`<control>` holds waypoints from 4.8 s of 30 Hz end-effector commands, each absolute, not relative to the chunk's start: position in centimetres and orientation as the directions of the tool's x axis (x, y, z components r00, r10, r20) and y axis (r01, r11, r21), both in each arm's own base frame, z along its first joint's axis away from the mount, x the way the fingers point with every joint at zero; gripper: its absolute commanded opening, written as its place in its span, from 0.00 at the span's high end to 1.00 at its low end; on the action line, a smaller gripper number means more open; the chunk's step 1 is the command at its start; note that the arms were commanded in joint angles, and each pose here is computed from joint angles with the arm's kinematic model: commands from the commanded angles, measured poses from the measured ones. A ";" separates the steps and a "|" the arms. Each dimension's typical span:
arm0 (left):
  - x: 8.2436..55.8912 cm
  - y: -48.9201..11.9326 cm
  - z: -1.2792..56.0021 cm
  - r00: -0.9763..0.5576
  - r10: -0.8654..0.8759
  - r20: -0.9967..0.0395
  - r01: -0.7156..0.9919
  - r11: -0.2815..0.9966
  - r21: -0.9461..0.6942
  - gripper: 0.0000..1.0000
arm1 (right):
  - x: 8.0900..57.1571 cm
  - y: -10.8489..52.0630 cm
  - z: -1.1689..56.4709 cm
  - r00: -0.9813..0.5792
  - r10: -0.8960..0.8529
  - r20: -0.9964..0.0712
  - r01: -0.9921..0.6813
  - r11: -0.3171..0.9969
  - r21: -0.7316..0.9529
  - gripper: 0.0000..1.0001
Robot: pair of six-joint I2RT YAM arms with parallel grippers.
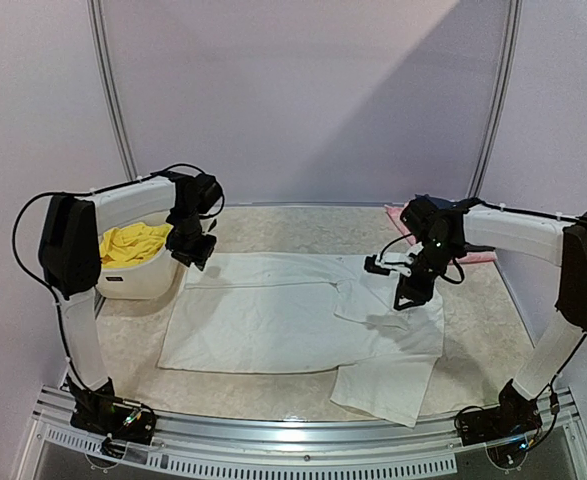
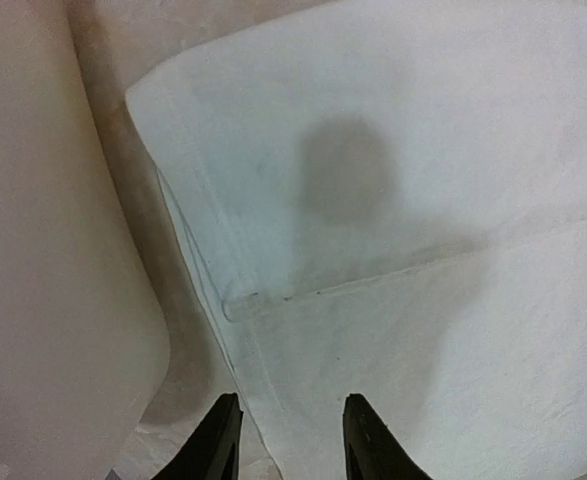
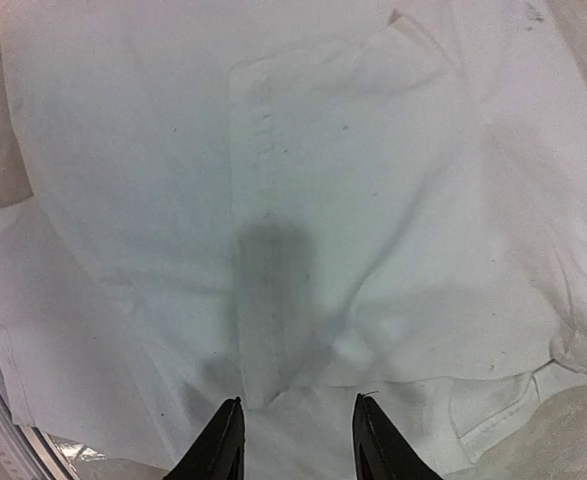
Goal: Fold and stack the mixed laundry pile
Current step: Smooth out the 1/3-folded T-shirt at the center of the board, then pick up the 1/3-folded T-shirt from the center of the board.
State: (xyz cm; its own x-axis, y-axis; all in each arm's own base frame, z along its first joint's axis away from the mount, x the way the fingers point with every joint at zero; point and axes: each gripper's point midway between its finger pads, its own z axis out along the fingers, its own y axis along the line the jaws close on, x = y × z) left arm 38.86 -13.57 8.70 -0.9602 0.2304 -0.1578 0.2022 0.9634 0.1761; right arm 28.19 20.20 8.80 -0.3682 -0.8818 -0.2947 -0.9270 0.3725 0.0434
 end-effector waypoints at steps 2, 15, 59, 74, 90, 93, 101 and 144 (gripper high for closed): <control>37.3 -16.3 11.0 -0.875 0.460 -0.154 0.412 0.872 0.265 0.64 | 30.1 20.5 16.4 -0.428 -0.713 -0.555 -0.886 0.451 0.105 0.57; 33.4 -24.8 15.1 -0.686 0.632 -0.361 0.616 0.768 0.174 0.64 | 19.5 17.7 12.8 -0.090 -0.901 -0.424 -0.987 0.137 -0.081 0.45; 40.2 -12.5 -2.1 -0.994 0.108 -0.024 0.102 0.978 0.183 0.67 | 48.1 6.5 -0.3 -0.920 -0.251 -0.302 -0.336 0.901 0.275 0.66; 42.2 -18.5 6.2 -0.932 0.257 -0.256 0.246 0.966 0.075 0.67 | 46.4 8.3 7.4 -0.908 -0.174 -0.380 -0.323 0.870 0.374 0.58; 39.1 -19.7 16.8 -0.831 0.337 -0.443 0.297 0.942 0.160 0.64 | 22.1 15.5 13.8 -0.384 -0.761 -0.522 -0.923 0.311 0.226 0.51; 38.6 -19.6 16.5 -0.833 0.336 -0.439 0.297 0.942 0.158 0.64 | 16.2 16.9 12.9 -0.159 -0.846 -0.510 -0.982 0.083 0.168 0.55; 37.6 -18.7 15.5 -0.848 0.323 -0.420 0.278 0.946 0.167 0.64 | 7.4 18.2 9.7 0.300 -0.876 -0.377 -0.944 -0.329 0.014 0.61; 29.2 -13.9 14.4 -0.913 0.226 -0.341 0.169 0.967 0.189 0.63 | 6.1 22.3 3.9 0.563 -0.825 -0.051 -0.803 -0.532 -0.267 1.00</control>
State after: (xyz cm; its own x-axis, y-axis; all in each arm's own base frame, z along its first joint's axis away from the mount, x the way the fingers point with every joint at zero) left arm 32.80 -14.00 15.93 -0.8769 0.2602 -0.4042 0.1798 0.9573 0.2263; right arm 5.15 22.00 1.96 0.6122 -0.7906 -0.0092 -0.7742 -0.5971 -0.2102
